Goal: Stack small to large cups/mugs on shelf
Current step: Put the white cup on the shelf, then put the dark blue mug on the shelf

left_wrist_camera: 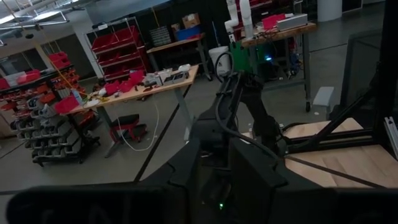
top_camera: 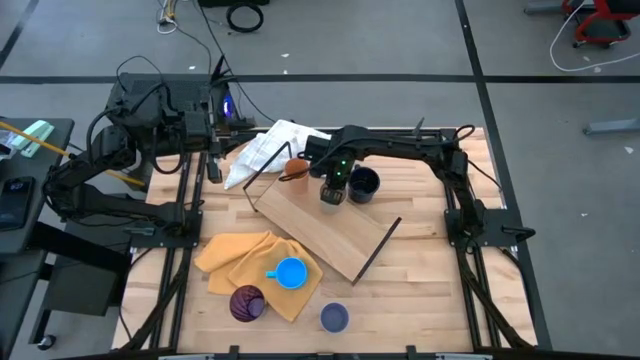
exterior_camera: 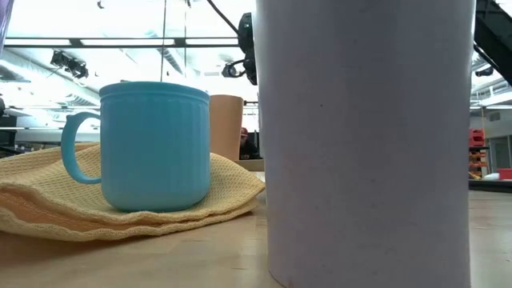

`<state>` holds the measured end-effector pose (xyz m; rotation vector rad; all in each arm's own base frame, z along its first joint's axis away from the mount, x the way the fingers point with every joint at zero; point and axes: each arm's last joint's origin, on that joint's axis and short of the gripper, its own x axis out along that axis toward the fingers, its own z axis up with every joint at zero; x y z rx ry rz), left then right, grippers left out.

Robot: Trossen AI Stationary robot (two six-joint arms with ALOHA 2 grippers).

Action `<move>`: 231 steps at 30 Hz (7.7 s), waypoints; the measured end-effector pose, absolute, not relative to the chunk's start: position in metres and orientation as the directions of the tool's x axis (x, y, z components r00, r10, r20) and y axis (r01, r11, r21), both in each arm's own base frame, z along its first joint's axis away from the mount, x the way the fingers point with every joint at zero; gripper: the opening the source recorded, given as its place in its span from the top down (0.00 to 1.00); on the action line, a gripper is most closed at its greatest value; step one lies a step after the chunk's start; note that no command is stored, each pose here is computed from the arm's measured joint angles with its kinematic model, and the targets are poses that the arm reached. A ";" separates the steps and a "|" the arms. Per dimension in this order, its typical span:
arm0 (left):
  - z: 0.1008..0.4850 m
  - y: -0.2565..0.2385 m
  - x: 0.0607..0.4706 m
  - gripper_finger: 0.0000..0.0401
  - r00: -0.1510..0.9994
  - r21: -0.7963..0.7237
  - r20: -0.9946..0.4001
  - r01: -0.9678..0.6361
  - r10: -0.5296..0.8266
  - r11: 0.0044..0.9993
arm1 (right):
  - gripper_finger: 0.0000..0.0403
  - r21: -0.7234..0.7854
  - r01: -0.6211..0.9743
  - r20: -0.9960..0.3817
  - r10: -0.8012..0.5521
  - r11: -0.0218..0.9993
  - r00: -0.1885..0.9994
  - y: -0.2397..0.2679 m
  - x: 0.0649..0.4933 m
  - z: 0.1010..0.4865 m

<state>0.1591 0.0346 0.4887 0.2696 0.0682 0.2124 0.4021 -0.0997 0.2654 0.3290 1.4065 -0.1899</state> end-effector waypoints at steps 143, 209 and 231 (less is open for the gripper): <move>0.487 0.035 0.159 0.75 0.975 0.270 -0.053 -0.196 0.217 0.943 | 0.61 0.197 0.673 -0.978 0.098 0.713 0.182 -0.172 0.275 0.266; 0.487 0.035 0.159 0.75 0.975 0.272 -0.054 -0.194 0.217 0.942 | 0.95 0.127 0.783 -0.991 0.115 0.609 0.072 -0.159 0.276 0.197; 0.487 0.035 0.159 0.75 0.975 0.273 -0.054 -0.195 0.217 0.942 | 0.96 0.265 0.778 -0.964 0.142 0.569 0.224 -0.123 0.210 0.303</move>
